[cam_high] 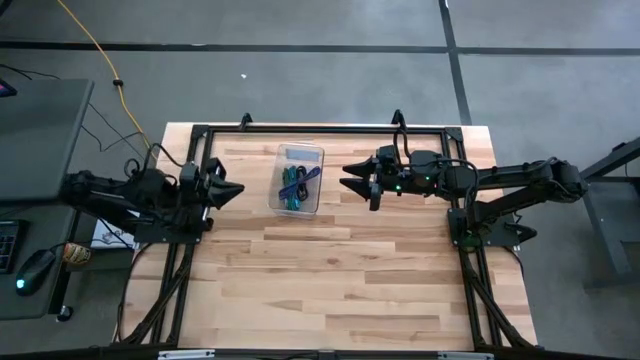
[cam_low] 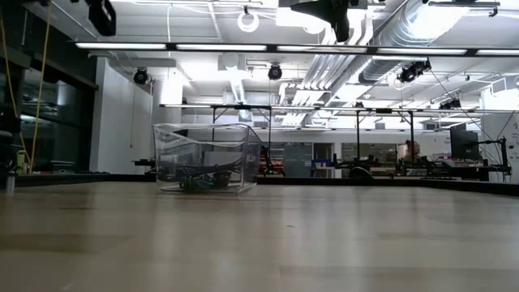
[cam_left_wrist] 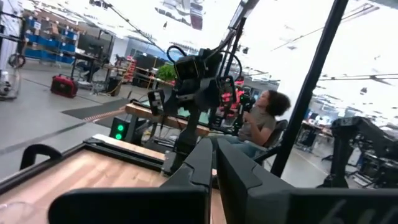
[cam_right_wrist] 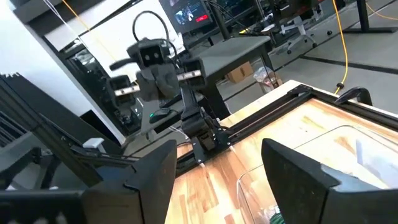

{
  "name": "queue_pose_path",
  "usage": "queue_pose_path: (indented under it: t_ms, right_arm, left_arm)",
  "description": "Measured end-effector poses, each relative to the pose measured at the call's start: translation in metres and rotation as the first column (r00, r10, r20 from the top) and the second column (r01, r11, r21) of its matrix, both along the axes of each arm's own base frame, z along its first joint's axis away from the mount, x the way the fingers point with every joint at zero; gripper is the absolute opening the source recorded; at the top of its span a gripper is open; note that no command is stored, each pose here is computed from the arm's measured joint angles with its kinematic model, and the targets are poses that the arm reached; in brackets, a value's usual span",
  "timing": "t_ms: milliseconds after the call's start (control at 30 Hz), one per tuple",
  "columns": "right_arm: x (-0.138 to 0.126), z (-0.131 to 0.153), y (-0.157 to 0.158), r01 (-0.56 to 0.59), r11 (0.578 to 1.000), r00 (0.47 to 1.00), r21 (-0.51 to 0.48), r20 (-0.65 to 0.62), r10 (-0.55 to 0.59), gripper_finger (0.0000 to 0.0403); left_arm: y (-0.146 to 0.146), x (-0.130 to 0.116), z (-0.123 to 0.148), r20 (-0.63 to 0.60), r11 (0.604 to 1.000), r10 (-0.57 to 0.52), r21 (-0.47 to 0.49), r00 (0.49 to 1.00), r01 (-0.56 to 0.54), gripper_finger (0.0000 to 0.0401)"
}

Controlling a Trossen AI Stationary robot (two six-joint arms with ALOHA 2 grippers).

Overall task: Pick and place USB-C Cables
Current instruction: Return to Home Position

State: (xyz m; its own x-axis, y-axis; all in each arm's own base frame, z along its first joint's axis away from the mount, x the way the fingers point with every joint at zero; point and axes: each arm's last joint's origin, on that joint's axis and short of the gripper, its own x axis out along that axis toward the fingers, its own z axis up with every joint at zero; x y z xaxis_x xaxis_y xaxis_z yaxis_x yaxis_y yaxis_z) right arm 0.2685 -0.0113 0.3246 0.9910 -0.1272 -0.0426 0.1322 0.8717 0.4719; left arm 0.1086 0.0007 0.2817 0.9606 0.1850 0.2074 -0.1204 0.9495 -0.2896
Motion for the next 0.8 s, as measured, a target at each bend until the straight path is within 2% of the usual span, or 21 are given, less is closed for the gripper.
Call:
queue_pose_path:
  t_ms: [200, 500, 600, 733, 800]
  right_arm:
    - [0.0, 0.0, 0.0, 0.0, 1.0, 1.0, -0.004, 0.0, 0.0, 0.0226]
    - [0.0, 0.0, 0.0, -0.001, 1.0, 1.0, -0.006, -0.001, 0.001, 0.0226]
    - [0.0, 0.0, 0.0, -0.001, 1.0, 1.0, -0.006, -0.004, 0.001, 0.0226]
    - [0.0, -0.001, 0.0, -0.001, 1.0, 1.0, -0.006, -0.008, 0.001, 0.0226]
    - [-0.001, -0.001, 0.0, -0.001, 1.0, 1.0, -0.004, -0.01, 0.001, 0.0226]
  left_arm:
    - [0.0, -0.007, -0.035, 0.055, 1.0, -0.02, -0.018, 0.998, 0.021, 0.0]
    - [0.003, -0.022, -0.068, 0.17, 0.999, -0.007, -0.049, 0.985, 0.015, 0.0]
    - [0.003, -0.018, -0.082, 0.167, 0.996, -0.023, -0.083, 0.986, 0.038, 0.0]
    - [0.003, -0.015, -0.089, 0.086, 0.991, -0.041, -0.122, 0.995, 0.051, 0.0]
    - [0.002, -0.015, -0.089, 0.092, 0.991, -0.049, -0.121, 0.995, 0.06, 0.0]
